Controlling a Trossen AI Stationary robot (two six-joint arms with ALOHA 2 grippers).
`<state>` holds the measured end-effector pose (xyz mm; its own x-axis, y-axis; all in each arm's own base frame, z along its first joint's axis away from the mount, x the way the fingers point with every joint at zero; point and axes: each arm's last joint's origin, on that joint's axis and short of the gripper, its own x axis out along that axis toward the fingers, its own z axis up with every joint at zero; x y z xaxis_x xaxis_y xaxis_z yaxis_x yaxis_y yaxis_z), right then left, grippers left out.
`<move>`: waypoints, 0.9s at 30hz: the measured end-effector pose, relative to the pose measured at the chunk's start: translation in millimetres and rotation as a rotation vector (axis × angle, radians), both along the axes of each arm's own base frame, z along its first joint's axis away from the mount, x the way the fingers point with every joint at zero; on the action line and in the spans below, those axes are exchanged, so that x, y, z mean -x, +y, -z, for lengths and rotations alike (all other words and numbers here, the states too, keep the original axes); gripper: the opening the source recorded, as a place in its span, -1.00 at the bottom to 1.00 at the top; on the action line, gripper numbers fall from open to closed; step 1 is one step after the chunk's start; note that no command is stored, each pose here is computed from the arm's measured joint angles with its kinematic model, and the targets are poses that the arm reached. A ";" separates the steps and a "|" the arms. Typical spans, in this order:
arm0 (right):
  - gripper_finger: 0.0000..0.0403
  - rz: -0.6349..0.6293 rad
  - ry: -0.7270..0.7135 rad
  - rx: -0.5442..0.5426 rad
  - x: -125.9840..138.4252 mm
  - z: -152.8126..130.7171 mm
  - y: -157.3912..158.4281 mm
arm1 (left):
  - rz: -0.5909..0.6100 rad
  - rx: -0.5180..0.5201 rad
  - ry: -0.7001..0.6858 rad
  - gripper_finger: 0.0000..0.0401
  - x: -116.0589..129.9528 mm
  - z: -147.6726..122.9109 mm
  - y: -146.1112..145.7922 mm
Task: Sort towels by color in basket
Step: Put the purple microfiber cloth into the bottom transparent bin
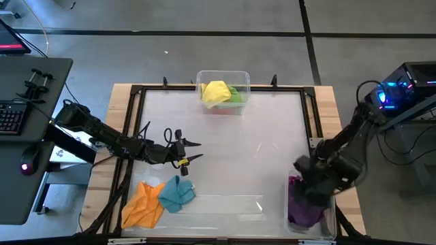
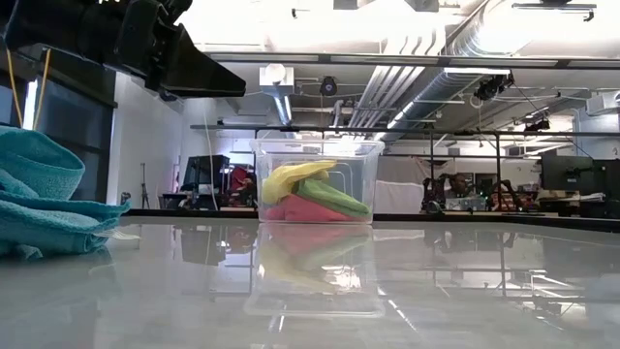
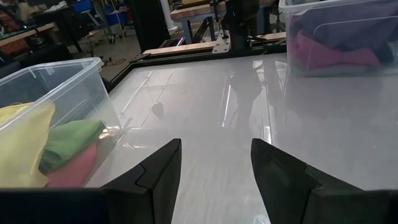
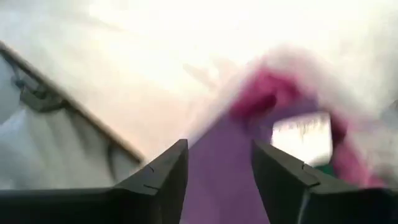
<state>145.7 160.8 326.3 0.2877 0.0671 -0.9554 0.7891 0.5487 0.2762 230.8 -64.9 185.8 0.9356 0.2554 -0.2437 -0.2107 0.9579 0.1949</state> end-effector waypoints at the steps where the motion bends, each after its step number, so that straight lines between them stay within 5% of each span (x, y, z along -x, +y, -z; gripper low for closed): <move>1: -0.16 0.005 0.004 0.028 -5.4 3.5 -6.3 | 0.000 0.000 -0.001 -0.09 0.0 0.0 0.0; 7: -0.16 -0.005 0.062 0.123 -40.6 30.9 -52.0 | 0.000 0.001 -0.002 -0.09 -0.1 -0.2 0.0; 14: -0.16 -0.029 0.198 0.054 -53.3 49.2 -91.6 | 0.000 0.002 -0.003 -0.09 -0.1 -0.3 0.0; 27: -0.16 -0.155 0.224 -0.111 -45.4 49.0 -63.8 | -0.001 0.005 0.002 -0.09 0.0 0.2 -0.2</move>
